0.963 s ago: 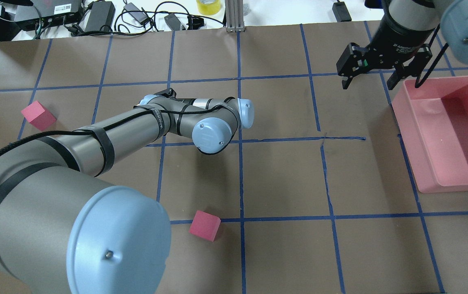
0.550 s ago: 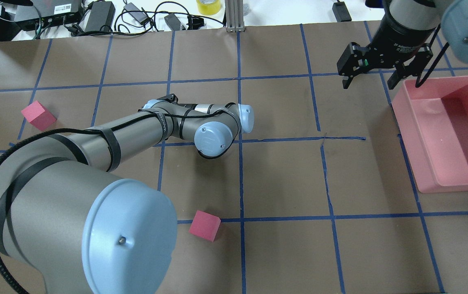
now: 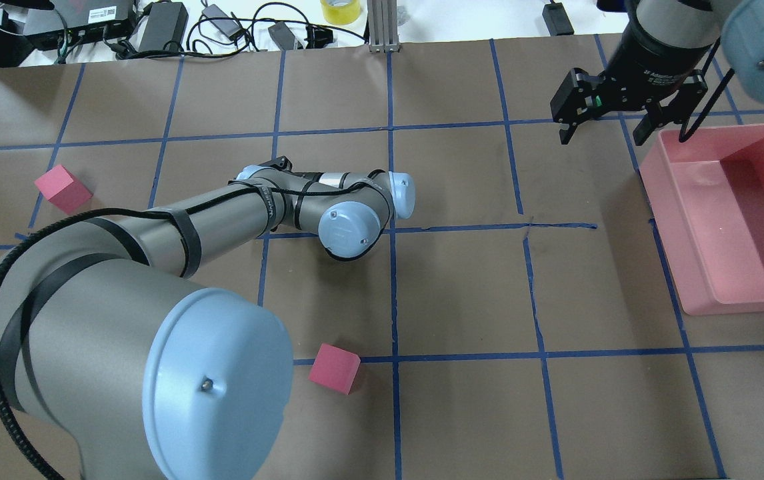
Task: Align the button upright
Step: 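Rotate the left wrist to turn the held button cap-down, then lower the button upright onto the table with the left gripper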
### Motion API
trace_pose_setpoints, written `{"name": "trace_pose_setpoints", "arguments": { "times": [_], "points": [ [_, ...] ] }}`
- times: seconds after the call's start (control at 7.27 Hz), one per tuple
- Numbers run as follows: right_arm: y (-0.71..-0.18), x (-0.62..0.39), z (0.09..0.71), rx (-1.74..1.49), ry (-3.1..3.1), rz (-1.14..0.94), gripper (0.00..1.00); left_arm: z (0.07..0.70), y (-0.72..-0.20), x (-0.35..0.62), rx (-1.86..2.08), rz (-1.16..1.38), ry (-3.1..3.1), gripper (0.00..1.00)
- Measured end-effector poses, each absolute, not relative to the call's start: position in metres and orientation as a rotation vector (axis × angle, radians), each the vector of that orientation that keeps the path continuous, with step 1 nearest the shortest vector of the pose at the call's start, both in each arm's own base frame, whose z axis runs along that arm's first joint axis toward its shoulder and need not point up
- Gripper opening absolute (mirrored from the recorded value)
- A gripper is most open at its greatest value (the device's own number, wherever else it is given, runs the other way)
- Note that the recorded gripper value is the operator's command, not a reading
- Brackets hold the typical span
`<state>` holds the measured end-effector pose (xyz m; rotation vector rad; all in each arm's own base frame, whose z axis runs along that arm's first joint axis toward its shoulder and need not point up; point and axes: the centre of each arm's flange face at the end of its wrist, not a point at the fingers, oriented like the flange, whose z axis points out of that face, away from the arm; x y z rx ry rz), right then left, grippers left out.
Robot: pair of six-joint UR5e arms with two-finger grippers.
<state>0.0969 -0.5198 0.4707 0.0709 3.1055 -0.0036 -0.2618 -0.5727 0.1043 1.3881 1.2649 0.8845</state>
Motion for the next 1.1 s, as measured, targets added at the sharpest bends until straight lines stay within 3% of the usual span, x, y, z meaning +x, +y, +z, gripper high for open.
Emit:
{"name": "trace_pose_setpoints", "arguments": {
  "times": [1.1],
  "points": [
    [-0.520,0.097,0.472,0.071,3.106,-0.008,1.00,0.115,-0.568,-0.281,1.400,0.844,1.272,0.00]
  ]
}}
